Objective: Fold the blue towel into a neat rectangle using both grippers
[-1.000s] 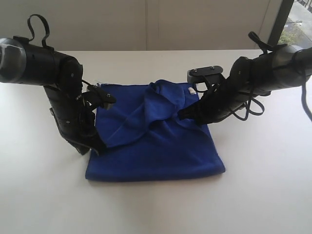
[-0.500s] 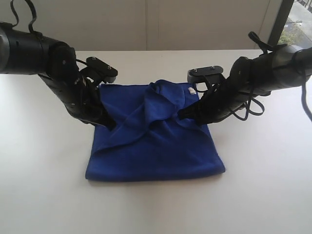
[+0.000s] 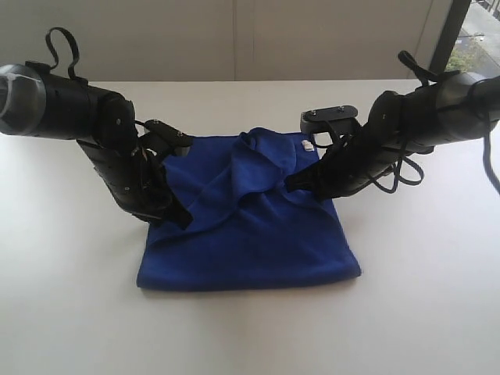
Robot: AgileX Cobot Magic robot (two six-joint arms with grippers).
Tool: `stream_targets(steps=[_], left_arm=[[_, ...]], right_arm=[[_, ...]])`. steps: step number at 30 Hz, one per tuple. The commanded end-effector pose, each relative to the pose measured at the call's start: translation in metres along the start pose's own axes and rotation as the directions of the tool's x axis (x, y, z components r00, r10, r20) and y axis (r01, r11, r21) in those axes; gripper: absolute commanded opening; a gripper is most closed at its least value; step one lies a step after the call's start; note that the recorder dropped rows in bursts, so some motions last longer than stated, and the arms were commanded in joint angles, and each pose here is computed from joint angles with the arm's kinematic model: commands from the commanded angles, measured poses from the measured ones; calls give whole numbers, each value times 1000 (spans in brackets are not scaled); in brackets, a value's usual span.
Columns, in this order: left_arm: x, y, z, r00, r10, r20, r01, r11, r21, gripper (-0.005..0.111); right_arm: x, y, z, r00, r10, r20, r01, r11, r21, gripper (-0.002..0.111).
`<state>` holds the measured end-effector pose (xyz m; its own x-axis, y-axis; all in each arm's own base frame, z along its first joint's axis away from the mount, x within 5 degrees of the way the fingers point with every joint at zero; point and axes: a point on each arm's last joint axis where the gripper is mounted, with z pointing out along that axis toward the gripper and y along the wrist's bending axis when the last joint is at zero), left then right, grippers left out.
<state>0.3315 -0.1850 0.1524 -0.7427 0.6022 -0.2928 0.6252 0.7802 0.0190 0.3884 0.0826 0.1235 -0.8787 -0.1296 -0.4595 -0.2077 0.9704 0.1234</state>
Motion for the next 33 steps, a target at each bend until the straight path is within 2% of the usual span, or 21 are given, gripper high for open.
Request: stream_targets(steps=[1,12,21,26,33], left_arm=[[10,-2,9,995,15,-95,-12,1000,25,0],[18,1,8,981,71,-183,-71,997,2,0],[18,1,8,982,71,-177,-73,997,-4,0],[10,2,-1,993,73,-98,-75,997,-23,0],[-16,5,-45,993,79,87,-73,995,-69,0]], right_arm=[[0,-2,3,1000,8,9,-8,1000,7,0],[-1,-6,2,1000,29,11,-29,999,13,0],[-1,-10,2,998,69,11,-70,997,17,0],[-7,-9,-10,997,67,48,-68,998,15,0],[-25,-3,-46,984,88,156,-88,996,-8,0]])
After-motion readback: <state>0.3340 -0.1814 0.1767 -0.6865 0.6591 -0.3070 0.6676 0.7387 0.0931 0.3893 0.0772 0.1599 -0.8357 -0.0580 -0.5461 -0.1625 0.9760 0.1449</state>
